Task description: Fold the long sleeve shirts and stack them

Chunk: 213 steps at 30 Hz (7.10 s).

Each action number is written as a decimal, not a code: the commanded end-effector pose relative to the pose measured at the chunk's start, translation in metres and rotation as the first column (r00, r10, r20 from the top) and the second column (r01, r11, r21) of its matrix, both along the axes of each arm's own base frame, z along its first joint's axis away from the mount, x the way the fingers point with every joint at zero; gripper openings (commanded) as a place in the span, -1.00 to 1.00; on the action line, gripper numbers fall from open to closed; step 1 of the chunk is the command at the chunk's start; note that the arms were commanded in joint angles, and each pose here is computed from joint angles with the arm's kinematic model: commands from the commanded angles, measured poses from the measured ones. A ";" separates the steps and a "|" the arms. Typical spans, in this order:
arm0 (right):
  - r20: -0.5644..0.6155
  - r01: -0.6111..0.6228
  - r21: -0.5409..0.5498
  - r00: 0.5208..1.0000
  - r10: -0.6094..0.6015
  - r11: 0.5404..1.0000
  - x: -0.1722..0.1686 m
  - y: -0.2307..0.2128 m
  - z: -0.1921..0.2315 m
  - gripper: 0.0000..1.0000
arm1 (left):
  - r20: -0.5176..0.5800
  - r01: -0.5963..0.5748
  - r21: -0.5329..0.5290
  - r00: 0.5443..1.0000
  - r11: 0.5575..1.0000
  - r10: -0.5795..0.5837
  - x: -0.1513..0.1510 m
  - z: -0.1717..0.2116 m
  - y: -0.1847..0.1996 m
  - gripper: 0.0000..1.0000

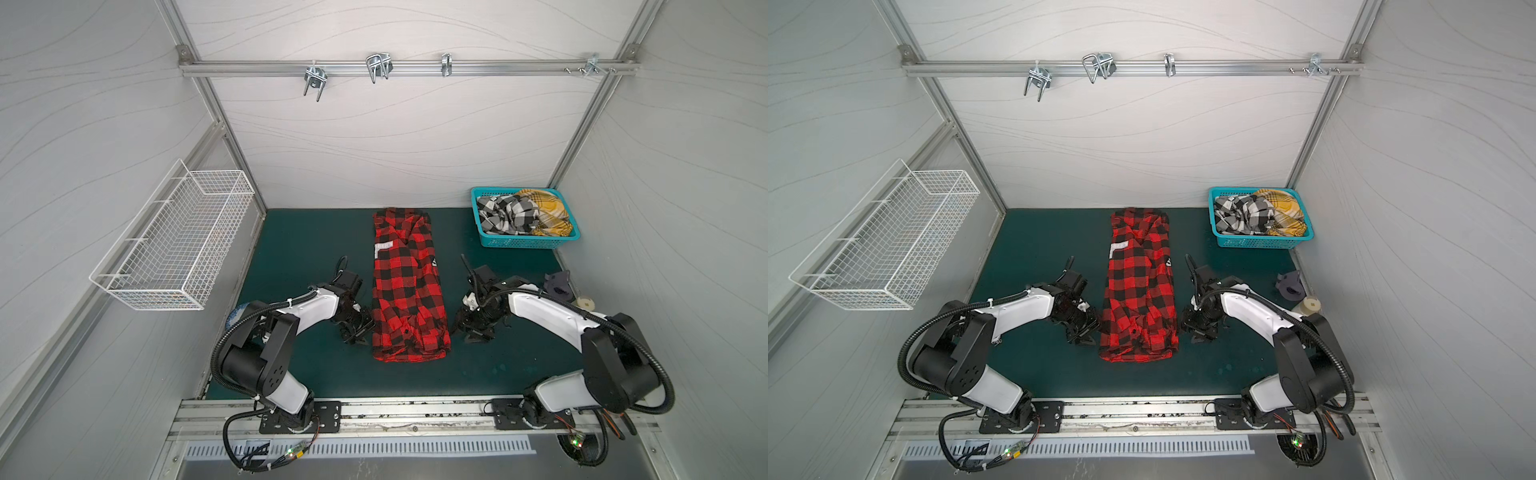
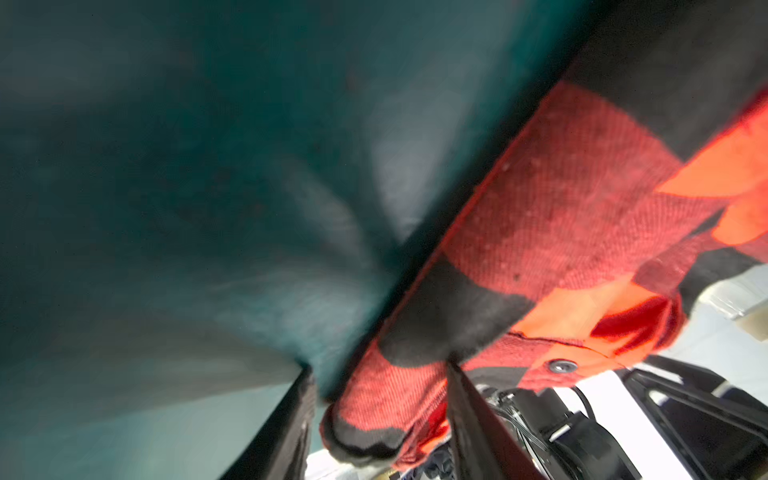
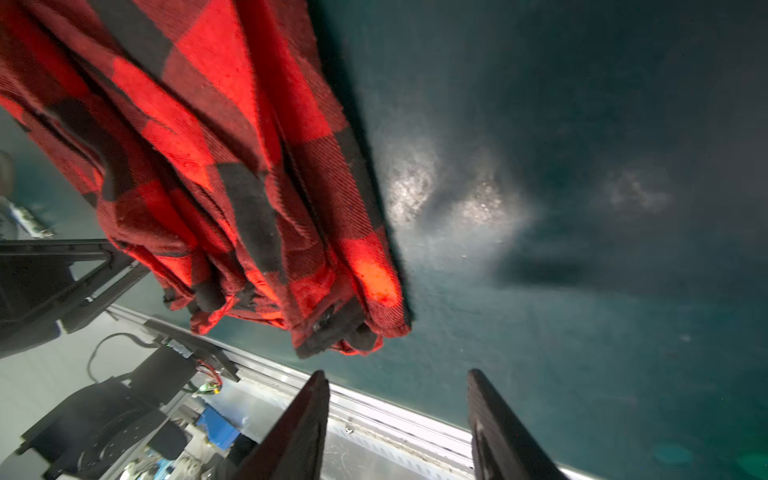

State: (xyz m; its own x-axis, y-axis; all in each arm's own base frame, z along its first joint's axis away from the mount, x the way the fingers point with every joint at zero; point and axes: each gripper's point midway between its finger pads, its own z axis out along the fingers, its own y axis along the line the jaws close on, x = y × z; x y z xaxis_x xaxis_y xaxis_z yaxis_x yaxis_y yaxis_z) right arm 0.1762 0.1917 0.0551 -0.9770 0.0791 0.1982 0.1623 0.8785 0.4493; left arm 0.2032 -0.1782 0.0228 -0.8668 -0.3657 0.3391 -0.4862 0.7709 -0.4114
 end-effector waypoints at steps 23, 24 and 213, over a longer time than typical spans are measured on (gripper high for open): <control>-0.111 0.038 0.074 0.993 -0.030 0.997 -0.005 0.024 -0.047 -0.47 | -0.074 0.033 0.019 0.997 0.999 -0.032 -0.020 -0.029 -0.014 -0.31; -0.107 0.034 0.070 0.994 -0.026 0.997 -0.004 0.024 -0.046 -0.49 | -0.073 0.033 0.020 0.997 0.999 -0.032 -0.019 -0.029 -0.014 -0.36; 0.213 -0.182 -0.070 0.958 0.193 0.981 0.073 0.053 0.062 -0.35 | 0.273 0.088 0.083 0.956 0.993 -0.108 0.089 0.094 -0.031 -0.20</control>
